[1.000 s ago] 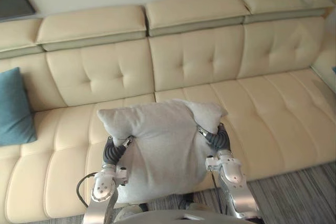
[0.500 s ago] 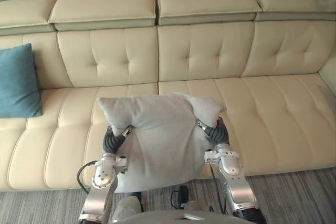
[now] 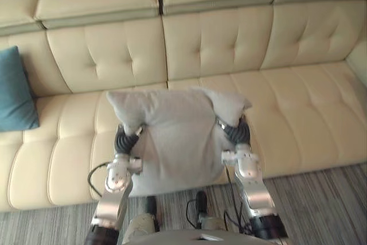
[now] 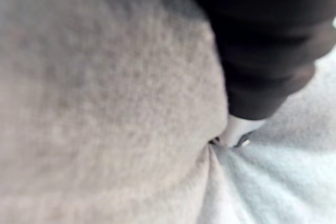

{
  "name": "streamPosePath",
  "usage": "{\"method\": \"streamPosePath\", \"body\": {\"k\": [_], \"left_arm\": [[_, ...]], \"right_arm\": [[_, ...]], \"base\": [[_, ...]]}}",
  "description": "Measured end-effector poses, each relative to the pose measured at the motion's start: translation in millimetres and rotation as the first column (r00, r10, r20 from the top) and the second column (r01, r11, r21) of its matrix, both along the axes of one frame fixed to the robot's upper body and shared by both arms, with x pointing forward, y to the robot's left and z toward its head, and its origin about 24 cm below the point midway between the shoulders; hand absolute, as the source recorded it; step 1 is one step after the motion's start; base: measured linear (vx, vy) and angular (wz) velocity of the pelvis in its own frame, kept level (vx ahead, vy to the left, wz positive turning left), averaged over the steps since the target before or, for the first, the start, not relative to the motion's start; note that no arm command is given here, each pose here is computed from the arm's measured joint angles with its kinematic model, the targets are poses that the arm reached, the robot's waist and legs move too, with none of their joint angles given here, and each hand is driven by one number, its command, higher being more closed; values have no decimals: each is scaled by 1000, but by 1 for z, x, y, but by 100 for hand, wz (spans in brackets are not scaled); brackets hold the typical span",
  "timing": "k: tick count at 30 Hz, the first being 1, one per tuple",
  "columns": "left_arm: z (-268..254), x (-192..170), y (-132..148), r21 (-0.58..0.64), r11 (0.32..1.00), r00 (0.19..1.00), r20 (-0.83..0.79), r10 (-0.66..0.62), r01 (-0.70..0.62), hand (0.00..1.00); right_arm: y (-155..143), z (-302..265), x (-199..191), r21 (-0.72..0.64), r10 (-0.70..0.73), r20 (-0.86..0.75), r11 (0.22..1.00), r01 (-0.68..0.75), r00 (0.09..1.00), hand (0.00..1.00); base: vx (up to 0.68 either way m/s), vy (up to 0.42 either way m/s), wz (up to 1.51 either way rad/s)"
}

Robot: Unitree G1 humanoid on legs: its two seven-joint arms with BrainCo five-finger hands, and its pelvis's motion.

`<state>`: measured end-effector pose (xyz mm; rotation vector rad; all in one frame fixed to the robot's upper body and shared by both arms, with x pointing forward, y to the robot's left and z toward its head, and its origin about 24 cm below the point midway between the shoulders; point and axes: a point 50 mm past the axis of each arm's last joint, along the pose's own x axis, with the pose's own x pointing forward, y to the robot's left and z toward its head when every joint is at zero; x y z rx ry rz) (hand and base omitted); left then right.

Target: Pick up cushions and gather them together orderly.

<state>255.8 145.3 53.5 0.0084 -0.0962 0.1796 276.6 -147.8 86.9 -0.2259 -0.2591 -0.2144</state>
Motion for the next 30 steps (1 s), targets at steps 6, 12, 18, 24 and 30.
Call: {"method": "streamPosePath", "body": {"k": [6, 12, 18, 24, 30], "left_arm": [[150, 79, -7, 96, 978, 861, 495, 113, -183, 100], [265, 85, -13, 42, 952, 633, 756, 167, -302, 100], [315, 72, -13, -87, 945, 508, 826, 245, -314, 100], [355, 58, -23, -176, 950, 426, 862, 275, -257, 0], [353, 70, -25, -217, 956, 506, 813, 289, -197, 0]], "right_arm": [[23, 166, 60, 17, -182, 541, 979, 205, 821, 100], [27, 261, 44, 204, -326, 740, 942, 265, 589, 100], [37, 311, 22, 285, -366, 808, 929, 237, 462, 100], [32, 358, -5, 350, -405, 853, 912, 214, 331, 0], [18, 365, -3, 391, -448, 823, 893, 224, 349, 0]], "base": [[-204, -8, -11], [-87, 6, 3], [-22, 63, 6], [27, 83, 21], [73, 51, 22]]}}
